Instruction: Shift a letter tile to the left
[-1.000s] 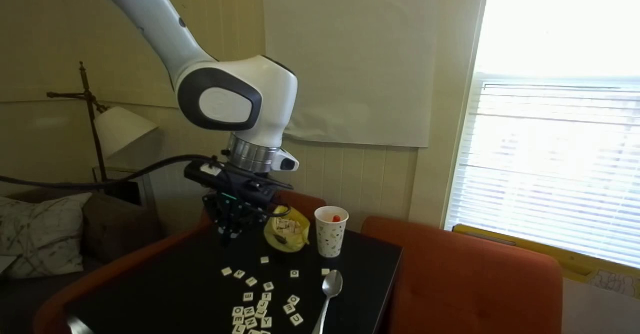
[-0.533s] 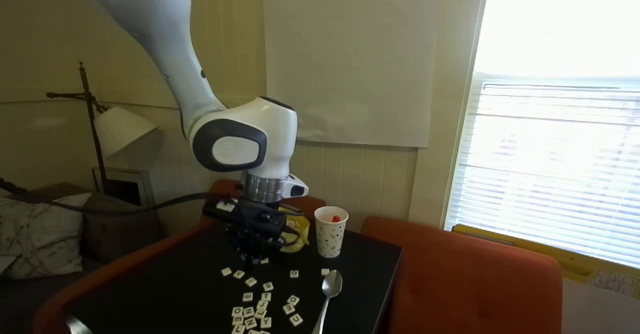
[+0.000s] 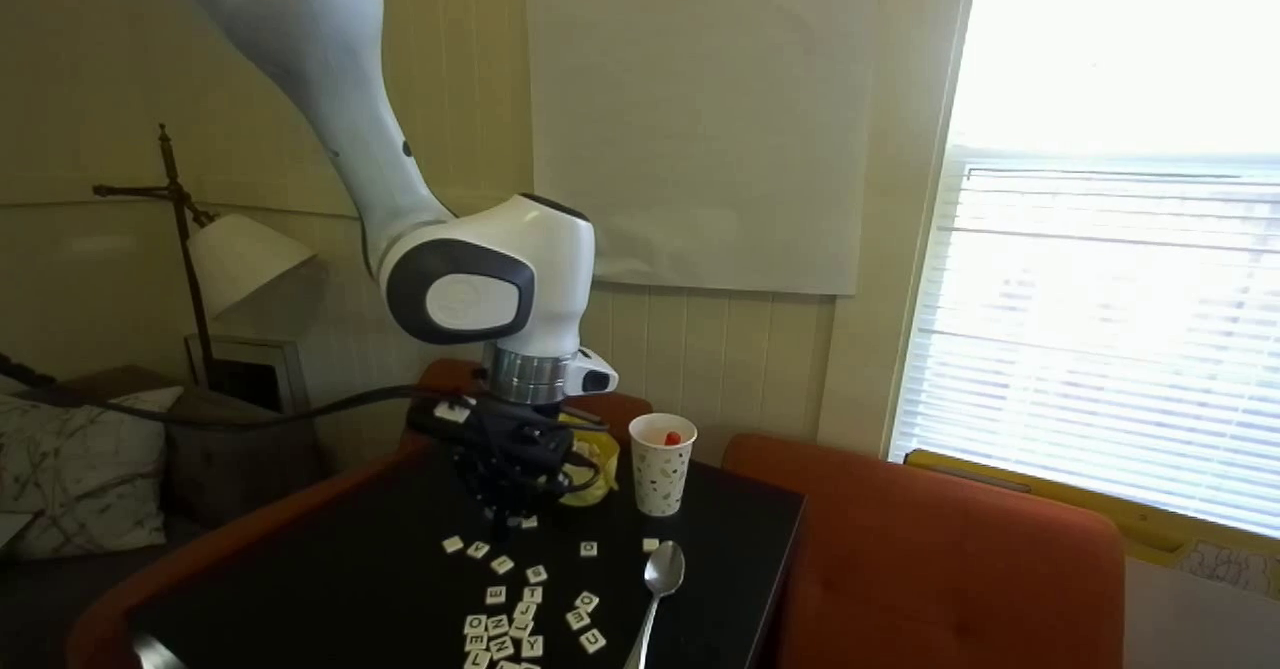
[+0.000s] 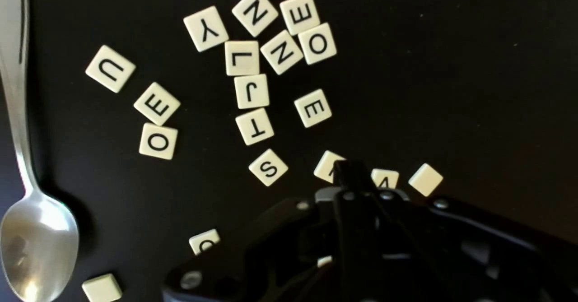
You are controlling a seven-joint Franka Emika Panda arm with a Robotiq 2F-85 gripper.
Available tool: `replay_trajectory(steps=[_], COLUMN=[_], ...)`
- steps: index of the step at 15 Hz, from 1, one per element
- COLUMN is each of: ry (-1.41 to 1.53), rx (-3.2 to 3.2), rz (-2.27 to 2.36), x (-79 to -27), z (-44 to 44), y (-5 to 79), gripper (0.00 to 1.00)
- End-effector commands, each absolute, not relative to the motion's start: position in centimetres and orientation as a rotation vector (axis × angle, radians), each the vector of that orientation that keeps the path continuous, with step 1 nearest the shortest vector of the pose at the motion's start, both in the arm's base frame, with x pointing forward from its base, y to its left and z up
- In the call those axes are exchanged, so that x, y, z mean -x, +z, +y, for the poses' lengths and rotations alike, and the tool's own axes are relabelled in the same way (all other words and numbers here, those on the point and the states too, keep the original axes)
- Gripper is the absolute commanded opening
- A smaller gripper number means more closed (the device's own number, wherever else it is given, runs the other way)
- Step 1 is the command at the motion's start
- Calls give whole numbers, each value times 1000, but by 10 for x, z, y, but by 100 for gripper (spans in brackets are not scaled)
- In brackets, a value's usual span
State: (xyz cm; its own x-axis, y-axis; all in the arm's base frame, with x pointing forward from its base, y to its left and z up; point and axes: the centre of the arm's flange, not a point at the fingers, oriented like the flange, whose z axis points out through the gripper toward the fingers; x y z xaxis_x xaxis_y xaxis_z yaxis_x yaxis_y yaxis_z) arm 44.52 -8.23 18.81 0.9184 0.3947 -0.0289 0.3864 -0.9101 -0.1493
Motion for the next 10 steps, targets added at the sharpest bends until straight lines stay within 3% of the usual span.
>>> replay_trajectory(steps=[1,10], ry=[74,161], rx=[2968,2984], rz=[-519,-452], x=[-460,-469], z=[-85,-78], y=[175,159], gripper=[0,0])
